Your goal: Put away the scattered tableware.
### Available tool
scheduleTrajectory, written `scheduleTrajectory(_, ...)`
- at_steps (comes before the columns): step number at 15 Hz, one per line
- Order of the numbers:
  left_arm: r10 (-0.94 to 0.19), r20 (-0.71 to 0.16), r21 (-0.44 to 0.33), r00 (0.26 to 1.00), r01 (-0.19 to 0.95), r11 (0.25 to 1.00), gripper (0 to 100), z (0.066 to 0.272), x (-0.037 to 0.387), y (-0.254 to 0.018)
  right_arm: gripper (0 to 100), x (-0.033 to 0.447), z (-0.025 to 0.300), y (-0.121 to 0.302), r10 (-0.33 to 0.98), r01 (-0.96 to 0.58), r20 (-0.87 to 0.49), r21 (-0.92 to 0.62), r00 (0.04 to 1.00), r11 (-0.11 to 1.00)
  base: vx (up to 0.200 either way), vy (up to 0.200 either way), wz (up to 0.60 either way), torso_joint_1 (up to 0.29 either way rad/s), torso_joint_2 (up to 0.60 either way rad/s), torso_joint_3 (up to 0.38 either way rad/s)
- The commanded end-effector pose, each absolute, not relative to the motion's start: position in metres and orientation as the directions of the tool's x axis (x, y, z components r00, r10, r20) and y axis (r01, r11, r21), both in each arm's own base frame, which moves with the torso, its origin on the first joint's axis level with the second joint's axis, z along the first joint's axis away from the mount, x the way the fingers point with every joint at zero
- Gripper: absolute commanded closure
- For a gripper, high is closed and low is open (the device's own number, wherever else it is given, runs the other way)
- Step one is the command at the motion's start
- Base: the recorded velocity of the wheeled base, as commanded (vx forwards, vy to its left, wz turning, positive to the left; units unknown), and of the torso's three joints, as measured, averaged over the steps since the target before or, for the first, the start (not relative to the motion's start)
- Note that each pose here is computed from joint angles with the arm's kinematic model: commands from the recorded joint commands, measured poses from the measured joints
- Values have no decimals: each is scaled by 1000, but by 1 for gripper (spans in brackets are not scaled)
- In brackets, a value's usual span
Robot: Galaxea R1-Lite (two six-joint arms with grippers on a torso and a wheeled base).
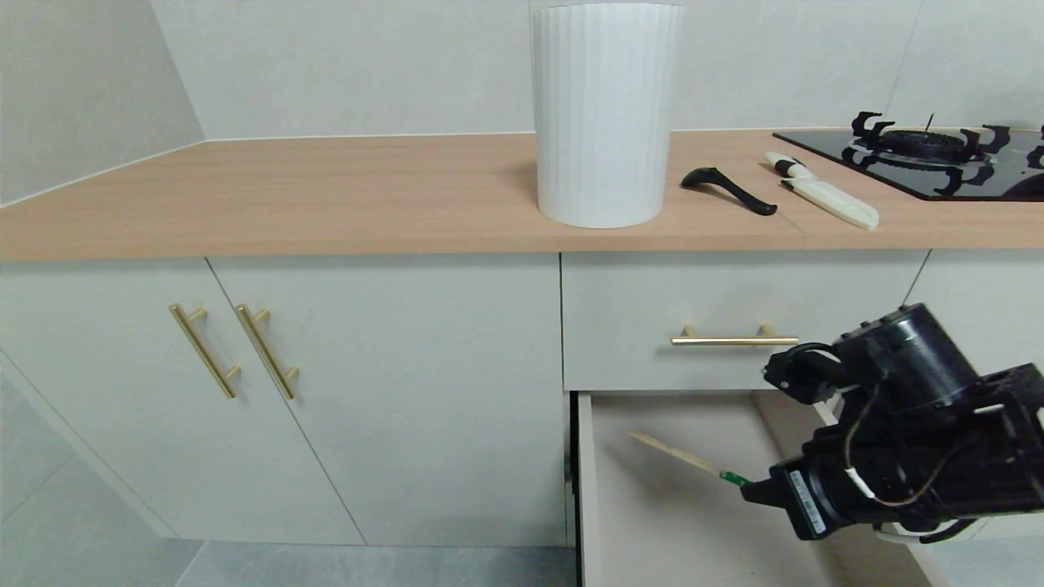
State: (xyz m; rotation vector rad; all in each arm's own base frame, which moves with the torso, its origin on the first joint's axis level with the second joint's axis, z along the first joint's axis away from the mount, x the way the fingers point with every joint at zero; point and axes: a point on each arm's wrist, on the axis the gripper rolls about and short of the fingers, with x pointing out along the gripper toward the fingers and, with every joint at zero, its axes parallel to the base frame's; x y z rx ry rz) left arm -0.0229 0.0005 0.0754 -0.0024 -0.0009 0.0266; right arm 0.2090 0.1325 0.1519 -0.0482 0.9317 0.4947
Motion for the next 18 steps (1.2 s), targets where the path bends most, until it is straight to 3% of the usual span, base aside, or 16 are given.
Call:
scheduleTrajectory(1,28,0,-3,1000,-28,1000,0,75,-23,1,100,249,111,156,285,-311,-854,155,434,938,0,0,0,0,0,0)
scheduleTrajectory(5,28,0,-3,1000,-28,1000,0,75,-23,1,100,283,71,179,240,-176,-881,182,408,967,0,0,0,0,0,0)
scheduleTrajectory(8,28,0,-3,1000,-28,1000,0,75,-23,1,100,300,38,187,189,-110,-856,155,481,982,0,0,0,0,0,0)
scheduleTrajectory(18,28,0,-3,1000,-28,1000,0,75,-23,1,100,306,-4,200,174,-92,-876,148,450,985,0,0,0,0,0,0)
